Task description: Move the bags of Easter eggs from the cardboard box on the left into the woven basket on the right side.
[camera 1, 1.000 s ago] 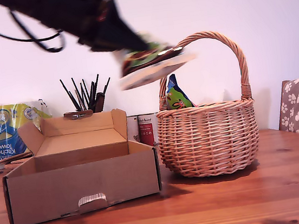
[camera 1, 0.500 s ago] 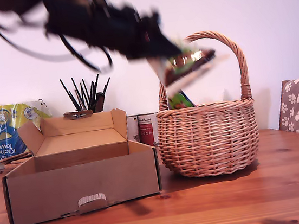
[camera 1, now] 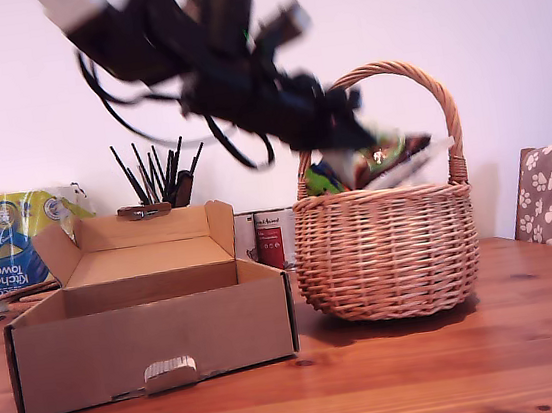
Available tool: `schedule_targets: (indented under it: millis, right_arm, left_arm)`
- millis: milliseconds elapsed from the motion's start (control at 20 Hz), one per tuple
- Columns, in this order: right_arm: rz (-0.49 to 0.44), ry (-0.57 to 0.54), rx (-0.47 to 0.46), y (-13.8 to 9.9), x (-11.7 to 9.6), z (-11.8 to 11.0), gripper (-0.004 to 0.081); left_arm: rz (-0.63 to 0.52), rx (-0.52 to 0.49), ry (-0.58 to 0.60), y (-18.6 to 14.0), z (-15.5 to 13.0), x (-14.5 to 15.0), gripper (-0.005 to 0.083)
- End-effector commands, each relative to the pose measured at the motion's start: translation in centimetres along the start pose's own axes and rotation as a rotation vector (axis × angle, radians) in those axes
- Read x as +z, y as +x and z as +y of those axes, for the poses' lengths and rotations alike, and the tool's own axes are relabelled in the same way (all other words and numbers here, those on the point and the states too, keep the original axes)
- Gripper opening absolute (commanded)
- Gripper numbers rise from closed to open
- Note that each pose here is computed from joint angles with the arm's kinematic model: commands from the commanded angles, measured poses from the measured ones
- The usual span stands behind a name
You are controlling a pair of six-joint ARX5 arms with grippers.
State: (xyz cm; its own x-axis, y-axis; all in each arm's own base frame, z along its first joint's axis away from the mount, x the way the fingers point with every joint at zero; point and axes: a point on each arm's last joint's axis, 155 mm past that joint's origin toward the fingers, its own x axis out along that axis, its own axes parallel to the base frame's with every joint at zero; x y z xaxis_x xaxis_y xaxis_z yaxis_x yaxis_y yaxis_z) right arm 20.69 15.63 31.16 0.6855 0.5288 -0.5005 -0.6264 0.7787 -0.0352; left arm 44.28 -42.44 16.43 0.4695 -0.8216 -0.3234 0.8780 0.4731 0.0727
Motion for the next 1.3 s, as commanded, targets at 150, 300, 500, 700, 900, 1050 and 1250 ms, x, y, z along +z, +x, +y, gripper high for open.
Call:
schedule_targets:
  millis: [150,300,500,700,900,1050,1250]
  right_arm:
    - [-0.002,-0.005,0.025,0.1,0.0,0.5,-0.0012]
    - [-0.003,-0.005,0.027,0.1,0.0,0.5,-0.0012]
    - [-0.001,-0.006,0.026,0.1,0.0,0.5,-0.0012]
    - [0.005,-0.004,0.026,0.3,-0.1,0.5,-0.0012]
    - [0.025,0.004,0.020,1.8,0.0,0.2,-0.0012]
    - [-0.073,0.013,-0.008,3.1,2.3,-0.7,-0.0012]
    - [-0.159,0.042,-0.077,5.1,2.7,-3.2,-0.0012]
  left_arm:
    - [0.130,-0.012,-0.032,1.4,-0.5,-5.5,-0.0006]
    - [0.134,0.012,-0.027,1.4,-0.1,-5.1,0.0152]
    - [0.194,-0.035,-0.059,0.0,-1.1,-3.5,0.0624]
    - [0.170,-0.027,-0.083,-3.5,-2.1,1.2,0.0528]
    - [0.227,-0.038,-0.105,-7.9,-3.3,3.2,0.0113]
    - [0.242,-0.031,-0.115,-10.4,-3.6,3.4,0.0070]
    - [0.175,0.025,-0.116,-14.2,-2.7,3.3,0.0074]
